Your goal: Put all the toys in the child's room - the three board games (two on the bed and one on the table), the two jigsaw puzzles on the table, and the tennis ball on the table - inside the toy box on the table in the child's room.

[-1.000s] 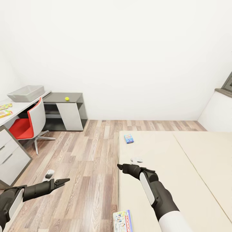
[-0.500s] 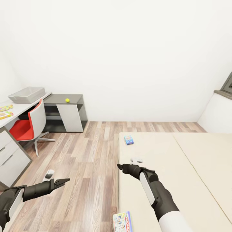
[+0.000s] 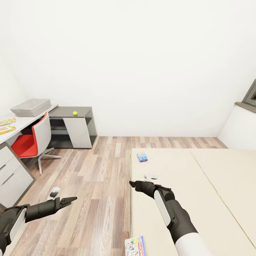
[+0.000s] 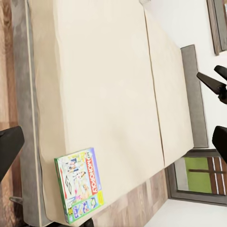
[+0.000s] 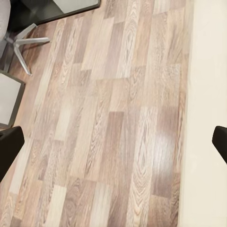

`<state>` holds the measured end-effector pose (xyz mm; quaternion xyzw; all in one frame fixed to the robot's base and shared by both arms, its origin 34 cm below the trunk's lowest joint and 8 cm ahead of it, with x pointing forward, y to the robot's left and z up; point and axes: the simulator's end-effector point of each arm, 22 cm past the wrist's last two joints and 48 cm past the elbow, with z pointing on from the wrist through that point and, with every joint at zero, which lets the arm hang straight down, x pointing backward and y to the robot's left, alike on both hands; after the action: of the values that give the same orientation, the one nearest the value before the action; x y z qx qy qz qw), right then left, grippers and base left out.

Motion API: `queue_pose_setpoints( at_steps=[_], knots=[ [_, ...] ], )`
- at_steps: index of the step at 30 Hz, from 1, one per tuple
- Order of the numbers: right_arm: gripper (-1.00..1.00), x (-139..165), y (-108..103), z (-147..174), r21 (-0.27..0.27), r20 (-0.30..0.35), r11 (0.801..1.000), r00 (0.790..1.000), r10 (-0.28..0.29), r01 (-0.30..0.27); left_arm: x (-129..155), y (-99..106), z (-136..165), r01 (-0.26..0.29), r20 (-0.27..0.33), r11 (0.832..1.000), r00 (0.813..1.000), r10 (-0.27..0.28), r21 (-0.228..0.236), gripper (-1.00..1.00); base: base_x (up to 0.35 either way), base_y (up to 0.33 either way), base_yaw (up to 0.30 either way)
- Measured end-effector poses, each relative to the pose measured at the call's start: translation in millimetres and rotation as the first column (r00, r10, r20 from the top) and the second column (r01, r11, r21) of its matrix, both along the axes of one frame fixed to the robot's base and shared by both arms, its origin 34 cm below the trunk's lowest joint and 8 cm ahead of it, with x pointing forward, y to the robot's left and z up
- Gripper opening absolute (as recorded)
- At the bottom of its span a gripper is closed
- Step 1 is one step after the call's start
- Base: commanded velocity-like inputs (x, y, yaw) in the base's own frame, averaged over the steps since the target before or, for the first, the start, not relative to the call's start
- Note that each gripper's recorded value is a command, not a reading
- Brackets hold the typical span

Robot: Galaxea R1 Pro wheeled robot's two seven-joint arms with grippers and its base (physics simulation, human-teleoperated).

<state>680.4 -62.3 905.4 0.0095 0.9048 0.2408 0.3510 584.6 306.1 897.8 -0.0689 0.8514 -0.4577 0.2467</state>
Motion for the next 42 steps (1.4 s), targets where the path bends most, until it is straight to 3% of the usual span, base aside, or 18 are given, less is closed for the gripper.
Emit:
queue_pose_setpoints(
  at_steps=[12,42],
  knots=[
    [1.00,-1.4,11.0,12.2,-0.010,0.027,0.999,0.999,0.033,-0.032,1.8,-0.1,8.8,0.000,0.018,1.000,1.000,0.000,0.001,1.00,0.000,0.000,0.000],
    [1.00,0.3,12.4,26.3,-0.011,0.053,0.999,0.998,0.036,-0.035,4.1,-0.5,20.2,0.000,0.042,1.000,0.999,0.000,0.000,1.00,0.000,0.001,0.000]
  ],
)
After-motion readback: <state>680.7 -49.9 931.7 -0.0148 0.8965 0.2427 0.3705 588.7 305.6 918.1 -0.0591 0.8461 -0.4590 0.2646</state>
